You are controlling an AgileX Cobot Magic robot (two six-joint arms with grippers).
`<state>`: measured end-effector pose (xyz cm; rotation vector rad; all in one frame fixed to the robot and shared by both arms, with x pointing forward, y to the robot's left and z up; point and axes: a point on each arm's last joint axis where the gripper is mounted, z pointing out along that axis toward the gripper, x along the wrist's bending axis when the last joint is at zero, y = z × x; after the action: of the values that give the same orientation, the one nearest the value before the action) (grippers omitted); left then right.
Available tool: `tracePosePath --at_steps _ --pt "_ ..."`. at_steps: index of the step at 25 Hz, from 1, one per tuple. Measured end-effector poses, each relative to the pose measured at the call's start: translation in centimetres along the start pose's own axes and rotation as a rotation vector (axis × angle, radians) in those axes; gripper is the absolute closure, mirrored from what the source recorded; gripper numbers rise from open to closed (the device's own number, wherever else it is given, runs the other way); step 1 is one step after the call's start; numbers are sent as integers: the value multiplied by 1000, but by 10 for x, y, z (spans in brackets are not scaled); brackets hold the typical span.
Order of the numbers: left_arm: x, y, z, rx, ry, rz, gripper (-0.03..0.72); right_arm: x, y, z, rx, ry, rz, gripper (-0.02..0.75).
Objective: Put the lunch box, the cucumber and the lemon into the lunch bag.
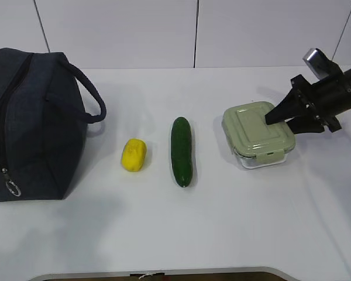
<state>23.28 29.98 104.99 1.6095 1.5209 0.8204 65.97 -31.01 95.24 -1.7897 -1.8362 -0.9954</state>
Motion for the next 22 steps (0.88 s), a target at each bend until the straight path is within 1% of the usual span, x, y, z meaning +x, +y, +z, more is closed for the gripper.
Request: tracePosePath --at_steps 4,12,16,22 --pt "0 0 0 0 0 0 446 12 1 -5 -14 -2 -19 370" --pt "0 1 0 0 -5 -2 446 52 -1 -16 -35 6 -68 370" --pt "-4 7 -3 -2 -42 -21 446 69 -3 -12 -24 20 -83 370" --pt "-12 30 3 72 -110 -64 446 90 -5 -9 -23 60 -90 370"
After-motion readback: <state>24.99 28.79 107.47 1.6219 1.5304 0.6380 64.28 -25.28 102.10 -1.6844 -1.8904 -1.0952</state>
